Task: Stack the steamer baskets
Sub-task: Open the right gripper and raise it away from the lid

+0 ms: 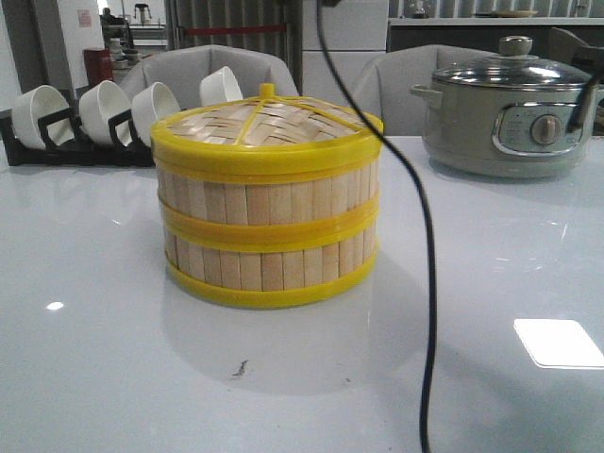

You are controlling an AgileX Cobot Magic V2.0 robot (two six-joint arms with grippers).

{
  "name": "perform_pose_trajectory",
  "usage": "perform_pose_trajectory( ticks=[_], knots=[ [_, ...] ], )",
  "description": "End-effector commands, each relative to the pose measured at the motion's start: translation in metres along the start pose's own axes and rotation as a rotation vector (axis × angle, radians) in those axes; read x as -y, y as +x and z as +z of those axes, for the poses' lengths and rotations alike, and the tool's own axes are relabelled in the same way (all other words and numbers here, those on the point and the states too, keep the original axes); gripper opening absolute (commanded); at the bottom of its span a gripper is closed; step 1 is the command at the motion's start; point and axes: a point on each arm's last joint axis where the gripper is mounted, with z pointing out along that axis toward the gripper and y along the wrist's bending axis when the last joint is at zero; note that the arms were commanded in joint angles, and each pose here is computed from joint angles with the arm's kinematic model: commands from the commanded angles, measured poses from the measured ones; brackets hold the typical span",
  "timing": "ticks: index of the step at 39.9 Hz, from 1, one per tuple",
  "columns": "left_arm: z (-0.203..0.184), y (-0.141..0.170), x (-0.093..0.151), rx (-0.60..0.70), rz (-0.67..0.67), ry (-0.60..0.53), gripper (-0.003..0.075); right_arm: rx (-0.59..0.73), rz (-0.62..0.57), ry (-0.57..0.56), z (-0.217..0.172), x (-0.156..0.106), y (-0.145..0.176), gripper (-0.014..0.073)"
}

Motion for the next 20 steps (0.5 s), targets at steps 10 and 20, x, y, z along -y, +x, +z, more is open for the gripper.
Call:
perform_pose_trajectory(
  ticks=[10,20],
  knots=[
    [-0.004,-0.015,0.001,0.106,0.002,0.013,0.0085,0.236,0.057,0.11,-0.11,0.052,-0.009,0.0402],
    [-0.004,-0.015,0.001,0.106,0.002,0.013,0.0085,0.298,0.129,0.222,-0.151,0.091,0.047,0.0402]
  ],
)
